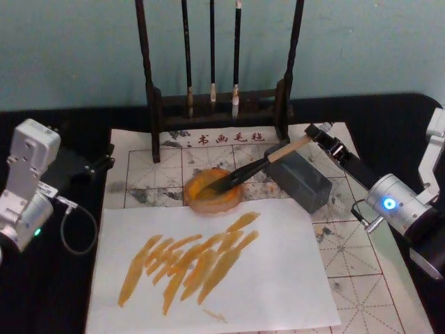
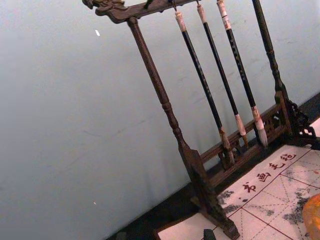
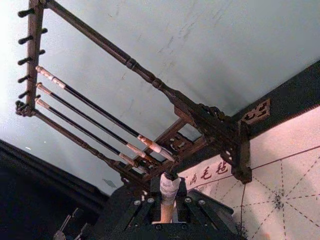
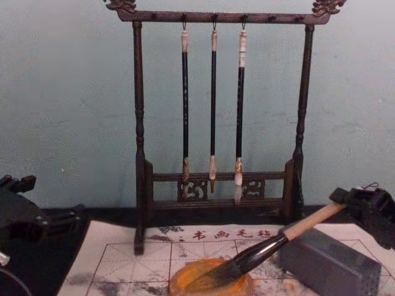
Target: Pick up the brush from the inkstone, write on the paper, then place the brush back to its original position.
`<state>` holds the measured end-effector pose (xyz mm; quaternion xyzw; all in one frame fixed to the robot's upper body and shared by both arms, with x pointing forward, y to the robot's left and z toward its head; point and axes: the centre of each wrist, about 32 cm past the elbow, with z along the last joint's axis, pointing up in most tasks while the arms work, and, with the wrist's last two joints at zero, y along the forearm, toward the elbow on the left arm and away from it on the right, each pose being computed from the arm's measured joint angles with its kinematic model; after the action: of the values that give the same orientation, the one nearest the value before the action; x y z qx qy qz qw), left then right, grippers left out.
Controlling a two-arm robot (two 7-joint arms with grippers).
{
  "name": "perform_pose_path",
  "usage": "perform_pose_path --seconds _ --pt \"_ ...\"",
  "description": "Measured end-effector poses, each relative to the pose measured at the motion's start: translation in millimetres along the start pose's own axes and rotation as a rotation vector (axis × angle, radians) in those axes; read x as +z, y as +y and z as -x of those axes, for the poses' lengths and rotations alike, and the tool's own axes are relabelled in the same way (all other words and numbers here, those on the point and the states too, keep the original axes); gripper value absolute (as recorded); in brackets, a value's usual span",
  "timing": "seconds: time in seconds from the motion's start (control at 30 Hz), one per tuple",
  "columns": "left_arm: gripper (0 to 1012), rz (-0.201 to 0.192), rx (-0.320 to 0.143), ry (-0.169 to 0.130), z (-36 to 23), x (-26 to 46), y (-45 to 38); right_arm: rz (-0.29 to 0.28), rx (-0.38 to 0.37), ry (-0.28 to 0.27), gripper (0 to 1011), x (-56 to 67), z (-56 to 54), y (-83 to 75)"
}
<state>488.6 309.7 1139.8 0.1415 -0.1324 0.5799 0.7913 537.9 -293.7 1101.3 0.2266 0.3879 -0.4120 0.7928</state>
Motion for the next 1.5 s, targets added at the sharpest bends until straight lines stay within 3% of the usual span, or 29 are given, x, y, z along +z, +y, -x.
perform_pose_path --seconds 0.4,1.27,1.5 --pt "1001 0.0 0.0 0.0 0.0 0.0 0.0 0.001 0.0 -0.001 201 -0.1 0.0 0.0" --pt "1001 0.0 0.0 0.0 0.0 0.0 0.0 0.0 0.001 -0.002 978 0.0 0.0 0.0" --pt "1001 0.0 0.0 0.0 0.0 0.0 0.0 0.0 0.001 -0.001 1002 0.0 0.0 0.0"
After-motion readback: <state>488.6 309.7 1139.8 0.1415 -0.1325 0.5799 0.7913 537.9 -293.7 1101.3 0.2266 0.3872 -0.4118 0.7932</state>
